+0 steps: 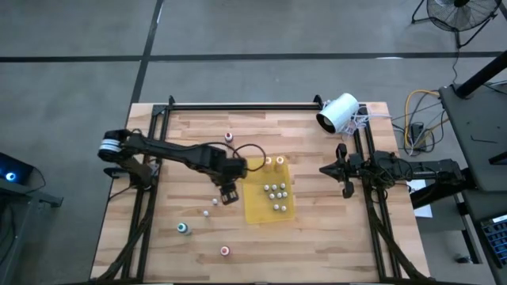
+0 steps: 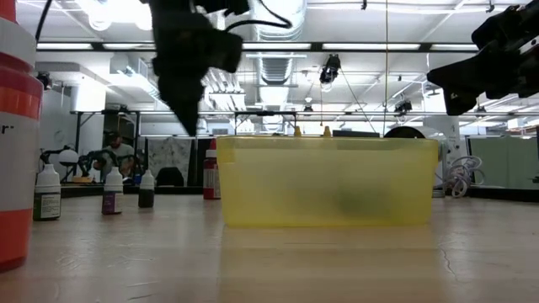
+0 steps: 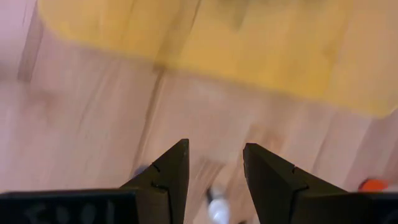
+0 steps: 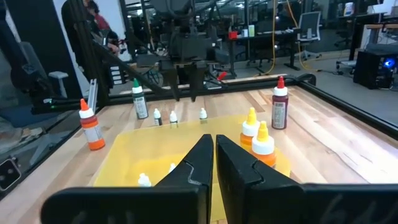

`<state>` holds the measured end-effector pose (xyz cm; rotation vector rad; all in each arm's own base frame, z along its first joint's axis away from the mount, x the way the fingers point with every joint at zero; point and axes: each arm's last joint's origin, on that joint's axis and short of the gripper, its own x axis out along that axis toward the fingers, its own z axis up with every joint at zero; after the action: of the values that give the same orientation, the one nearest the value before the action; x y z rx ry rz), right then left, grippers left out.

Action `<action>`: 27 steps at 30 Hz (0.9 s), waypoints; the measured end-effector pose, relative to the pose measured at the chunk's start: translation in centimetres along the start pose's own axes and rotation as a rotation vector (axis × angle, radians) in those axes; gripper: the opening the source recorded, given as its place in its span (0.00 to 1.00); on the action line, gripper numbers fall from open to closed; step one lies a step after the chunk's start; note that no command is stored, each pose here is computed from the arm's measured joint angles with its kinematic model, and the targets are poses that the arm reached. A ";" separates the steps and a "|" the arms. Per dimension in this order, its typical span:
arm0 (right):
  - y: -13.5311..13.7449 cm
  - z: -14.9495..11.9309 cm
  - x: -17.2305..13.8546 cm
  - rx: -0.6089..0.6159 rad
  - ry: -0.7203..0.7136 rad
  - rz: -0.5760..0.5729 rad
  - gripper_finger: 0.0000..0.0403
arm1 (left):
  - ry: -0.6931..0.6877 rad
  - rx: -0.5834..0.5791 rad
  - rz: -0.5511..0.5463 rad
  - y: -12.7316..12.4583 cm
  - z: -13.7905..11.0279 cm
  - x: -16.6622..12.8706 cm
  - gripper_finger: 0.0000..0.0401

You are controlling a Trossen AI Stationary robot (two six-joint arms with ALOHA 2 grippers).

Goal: Pick & Place food coloring
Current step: Put the small blue food coloring bottle into the yellow bin

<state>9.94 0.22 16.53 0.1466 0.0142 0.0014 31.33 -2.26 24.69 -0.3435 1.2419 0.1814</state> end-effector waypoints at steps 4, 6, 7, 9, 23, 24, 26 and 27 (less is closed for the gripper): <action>0.0 0.0 0.0 0.002 0.001 0.001 0.03 | 0.033 0.035 0.014 1.0 -2.2 0.0 0.31; 0.0 0.0 0.0 0.001 0.000 -0.001 0.03 | 0.042 0.062 0.018 1.4 -3.0 -0.2 0.31; 0.0 0.0 0.0 0.001 0.001 0.000 0.03 | 0.038 0.077 0.016 1.5 -3.3 -0.5 0.31; 0.0 0.0 0.0 0.001 0.000 0.000 0.03 | 0.042 0.118 0.017 1.9 -4.0 -0.9 0.31; 0.0 0.0 0.0 0.001 -0.001 0.001 0.03 | 0.024 0.528 0.018 3.4 -6.5 -2.0 0.31; 0.0 0.0 0.0 0.002 0.000 0.001 0.03 | 0.026 0.535 0.020 3.5 -6.5 -2.0 0.31; 0.0 0.0 0.0 0.001 -0.001 0.001 0.03 | 0.026 0.539 0.024 3.7 -6.4 -1.9 0.31; 0.0 0.0 0.0 0.000 -0.001 0.001 0.03 | 0.027 0.544 0.026 3.8 -6.3 -1.8 0.31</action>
<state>9.93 0.22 16.53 0.1471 0.0133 0.0021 23.93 -0.87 24.07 0.1416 1.2697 -0.1414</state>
